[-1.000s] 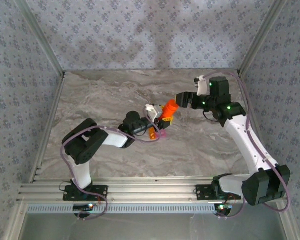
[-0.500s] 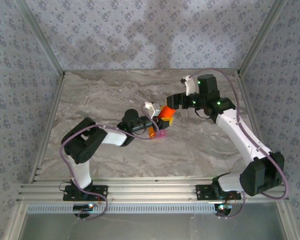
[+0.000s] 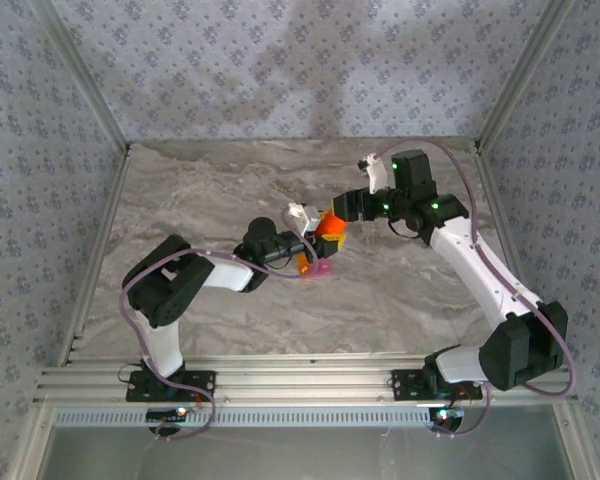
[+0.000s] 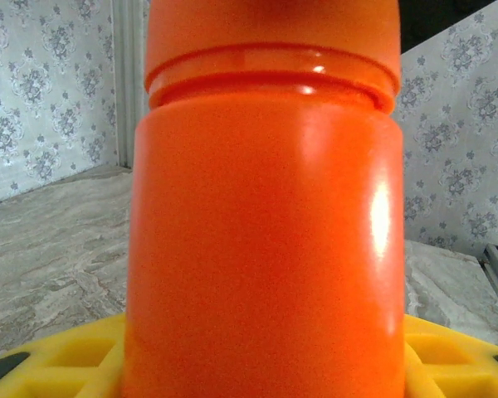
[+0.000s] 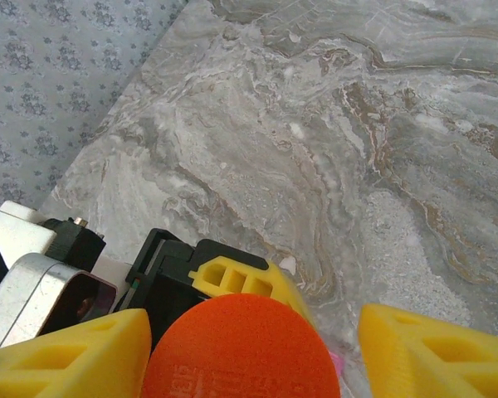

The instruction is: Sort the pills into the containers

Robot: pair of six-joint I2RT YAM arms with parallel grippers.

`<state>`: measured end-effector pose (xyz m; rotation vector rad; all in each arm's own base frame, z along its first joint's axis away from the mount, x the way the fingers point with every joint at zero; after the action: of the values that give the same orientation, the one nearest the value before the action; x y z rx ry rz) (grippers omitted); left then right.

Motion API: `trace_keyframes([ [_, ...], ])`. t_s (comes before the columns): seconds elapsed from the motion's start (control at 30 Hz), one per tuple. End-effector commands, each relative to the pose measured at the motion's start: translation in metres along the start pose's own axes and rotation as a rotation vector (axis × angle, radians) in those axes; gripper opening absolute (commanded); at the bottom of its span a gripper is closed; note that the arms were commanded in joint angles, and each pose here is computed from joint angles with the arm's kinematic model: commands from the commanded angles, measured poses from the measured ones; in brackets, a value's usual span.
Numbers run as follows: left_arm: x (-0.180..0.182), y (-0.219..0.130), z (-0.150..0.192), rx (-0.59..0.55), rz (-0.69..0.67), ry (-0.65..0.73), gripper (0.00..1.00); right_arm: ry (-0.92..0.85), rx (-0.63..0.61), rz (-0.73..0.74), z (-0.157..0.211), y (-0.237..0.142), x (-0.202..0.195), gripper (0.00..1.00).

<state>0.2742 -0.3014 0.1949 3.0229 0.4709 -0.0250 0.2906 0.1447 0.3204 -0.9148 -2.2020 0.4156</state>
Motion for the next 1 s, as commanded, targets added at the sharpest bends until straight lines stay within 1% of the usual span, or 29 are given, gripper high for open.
trace_keyframes([
  [0.0, -0.0002, 0.0009, -0.0238, -0.078, 0.025, 0.029, 0.00, -0.014, 0.013, 0.009, 0.0018, -0.0017, 0.0017, 0.61],
  [0.2, 0.0003, 0.0007, -0.0241, -0.084, 0.022, 0.030, 0.00, -0.011, 0.028, -0.007, 0.0032, 0.0009, 0.0014, 0.40],
  [0.27, 0.0009, 0.0003, -0.0236, -0.083, 0.020, 0.030, 0.00, -0.013, 0.029, -0.011, 0.0034, 0.0012, 0.0013, 0.38],
  [0.33, 0.0013, 0.0000, -0.0238, -0.085, 0.019, 0.030, 0.00, -0.014, 0.033, -0.016, 0.0040, 0.0018, 0.0021, 0.45],
  [0.4, 0.0015, -0.0001, -0.0238, -0.086, 0.019, 0.031, 0.00, -0.013, 0.031, -0.010, 0.0041, 0.0016, 0.0016, 0.59],
  [0.43, 0.0014, 0.0000, -0.0235, -0.085, 0.019, 0.028, 0.00, -0.013, 0.028, -0.005, 0.0040, 0.0008, 0.0014, 0.63],
  [0.7, 0.0014, 0.0000, -0.0235, -0.085, 0.019, 0.028, 0.00, -0.002, 0.029, 0.010, 0.0051, 0.0024, -0.0018, 0.64],
  [0.77, 0.0014, 0.0000, -0.0235, -0.085, 0.019, 0.028, 0.00, 0.003, 0.035, 0.011, 0.0060, 0.0040, -0.0031, 0.67],
  [0.97, 0.0016, 0.0003, -0.0233, -0.083, 0.020, 0.028, 0.00, 0.012, 0.034, 0.000, 0.0074, 0.0065, -0.0039, 0.68],
])
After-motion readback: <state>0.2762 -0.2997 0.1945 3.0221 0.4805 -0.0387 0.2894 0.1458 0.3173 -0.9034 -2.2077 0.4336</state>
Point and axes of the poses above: each hand's point on the last joint's axis, 136 mm out from that joint toward the fingers, its own y axis out along the fingers, its own x axis along the line the jaws close on, z = x × y, the point moved 10 cm from there along -y, back along the fingers, and after that the axes turned 6 degrees about y, right-handed, at the moved point
